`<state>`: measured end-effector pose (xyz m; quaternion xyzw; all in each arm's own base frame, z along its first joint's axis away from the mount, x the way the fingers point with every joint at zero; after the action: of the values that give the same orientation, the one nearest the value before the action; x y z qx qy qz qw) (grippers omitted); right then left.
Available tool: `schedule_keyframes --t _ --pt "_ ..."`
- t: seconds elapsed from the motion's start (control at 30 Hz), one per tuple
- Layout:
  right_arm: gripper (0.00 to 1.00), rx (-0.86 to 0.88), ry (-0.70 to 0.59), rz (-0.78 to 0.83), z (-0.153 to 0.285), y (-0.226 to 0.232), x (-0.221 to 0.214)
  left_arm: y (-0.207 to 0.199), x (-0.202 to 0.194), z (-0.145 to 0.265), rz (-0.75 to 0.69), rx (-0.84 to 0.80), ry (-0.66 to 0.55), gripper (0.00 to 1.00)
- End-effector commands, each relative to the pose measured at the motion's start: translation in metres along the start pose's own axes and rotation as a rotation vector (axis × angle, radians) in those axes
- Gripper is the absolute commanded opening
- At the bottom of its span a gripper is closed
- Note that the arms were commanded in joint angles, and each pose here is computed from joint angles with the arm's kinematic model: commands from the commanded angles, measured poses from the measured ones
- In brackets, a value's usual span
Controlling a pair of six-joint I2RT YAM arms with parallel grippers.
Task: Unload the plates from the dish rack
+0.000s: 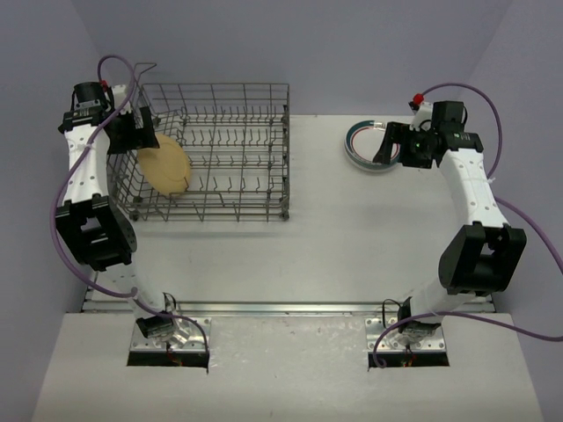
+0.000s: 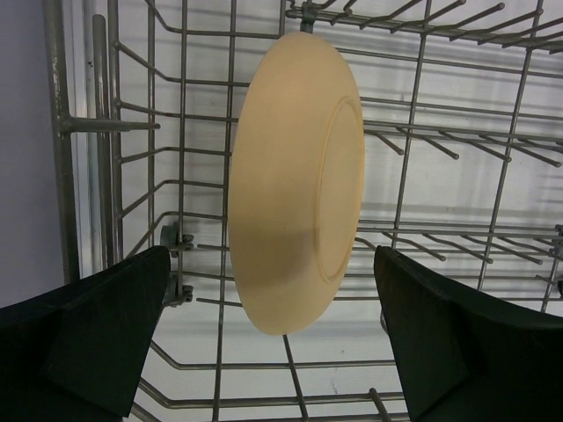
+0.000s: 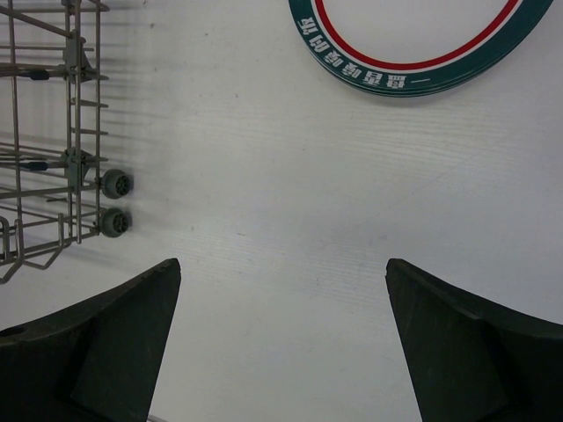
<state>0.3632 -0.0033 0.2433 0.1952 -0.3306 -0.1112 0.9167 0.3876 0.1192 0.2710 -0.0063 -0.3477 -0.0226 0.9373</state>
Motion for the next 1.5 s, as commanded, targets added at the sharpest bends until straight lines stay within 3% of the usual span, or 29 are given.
schedule_keyframes --t 0.0,0.4,0.73,0.83,0.97,1.17,1.47 --pt "0.99 0.034 -0.045 0.032 0.008 0.007 0.005 0.006 0.007 -0.002 -0.025 0.021 -0.043 0.98" --pt "0.99 0.034 -0.041 0.026 0.007 0.006 0.004 -0.005 0.002 -0.027 -0.022 -0.078 -0.012 0.91" --pt "0.99 0.046 -0.040 0.020 0.009 0.009 0.005 -0.035 0.009 -0.018 -0.037 -0.306 -0.091 0.69" --pt "0.99 0.052 -0.033 0.018 0.008 0.009 0.004 -0.042 0.008 -0.013 -0.028 -0.357 -0.109 0.57" --pt "0.99 0.060 -0.023 0.014 0.008 0.010 0.003 -0.043 -0.002 -0.020 -0.019 -0.374 -0.078 0.48" --pt "0.99 0.062 -0.024 0.018 0.008 0.010 0.003 -0.045 -0.014 -0.029 -0.016 -0.399 -0.045 0.45" --pt "0.99 0.077 -0.015 0.002 0.009 0.013 0.005 -0.053 -0.011 -0.023 -0.004 -0.470 -0.066 0.19"
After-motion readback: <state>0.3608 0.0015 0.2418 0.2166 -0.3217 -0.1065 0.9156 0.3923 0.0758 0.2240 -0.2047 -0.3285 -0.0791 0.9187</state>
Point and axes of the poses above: each gripper's point midway between its finger pads, its own z axis back along the fingers, its own y axis along the line the jaws close on, x = y × z, the point moved 7 cm from there along z, back along the fingers, and after that the axes turned 13 degrees about -z, right-handed, at the moved point
